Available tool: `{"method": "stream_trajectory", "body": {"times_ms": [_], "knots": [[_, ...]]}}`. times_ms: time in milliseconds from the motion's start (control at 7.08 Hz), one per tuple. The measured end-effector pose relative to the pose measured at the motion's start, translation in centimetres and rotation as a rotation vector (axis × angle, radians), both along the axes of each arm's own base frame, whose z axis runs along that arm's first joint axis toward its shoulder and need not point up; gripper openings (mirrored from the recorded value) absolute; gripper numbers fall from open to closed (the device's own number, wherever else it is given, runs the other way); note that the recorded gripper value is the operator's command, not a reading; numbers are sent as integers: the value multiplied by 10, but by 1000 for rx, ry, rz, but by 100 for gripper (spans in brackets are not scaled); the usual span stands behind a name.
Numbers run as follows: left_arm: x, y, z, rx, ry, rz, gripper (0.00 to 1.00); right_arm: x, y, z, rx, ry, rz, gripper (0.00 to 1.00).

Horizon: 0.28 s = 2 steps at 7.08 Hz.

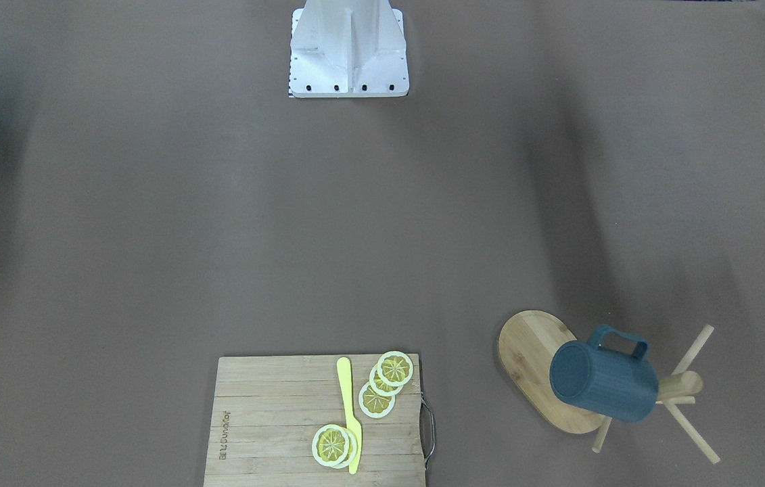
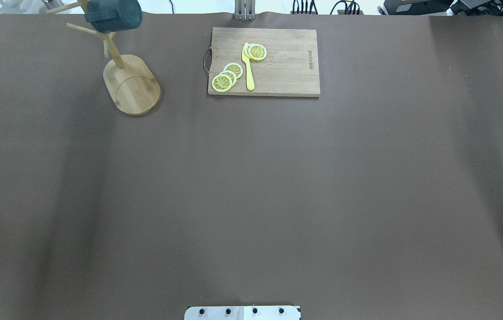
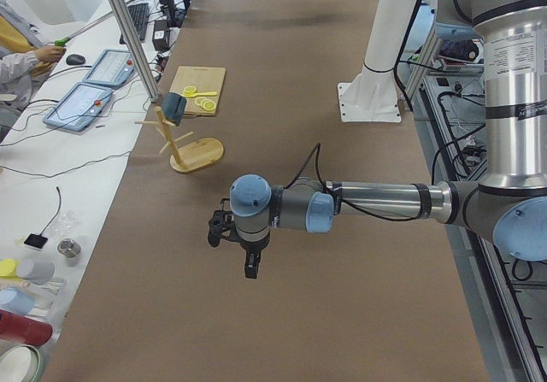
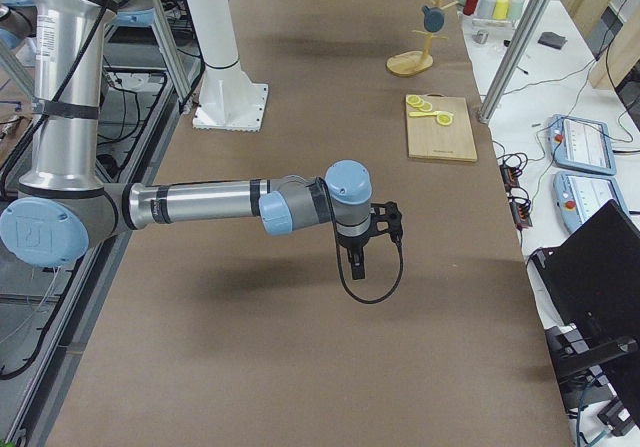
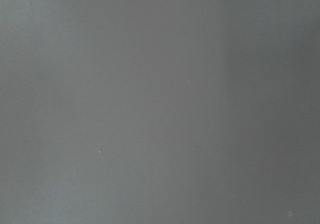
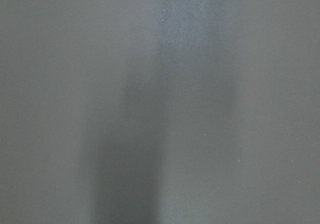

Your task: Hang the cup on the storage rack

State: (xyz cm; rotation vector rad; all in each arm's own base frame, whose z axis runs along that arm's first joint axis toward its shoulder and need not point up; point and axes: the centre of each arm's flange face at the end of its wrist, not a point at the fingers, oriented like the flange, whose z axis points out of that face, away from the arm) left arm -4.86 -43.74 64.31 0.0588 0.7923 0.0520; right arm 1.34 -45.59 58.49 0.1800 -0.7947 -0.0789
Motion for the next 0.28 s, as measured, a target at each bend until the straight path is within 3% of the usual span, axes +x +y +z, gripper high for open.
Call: {"method": "stream_trajectory", "body": {"times_ms": [283], "knots": [[0,0,-1,4,0,0,98,0,0,0,-1,-1,-1,100]]}}
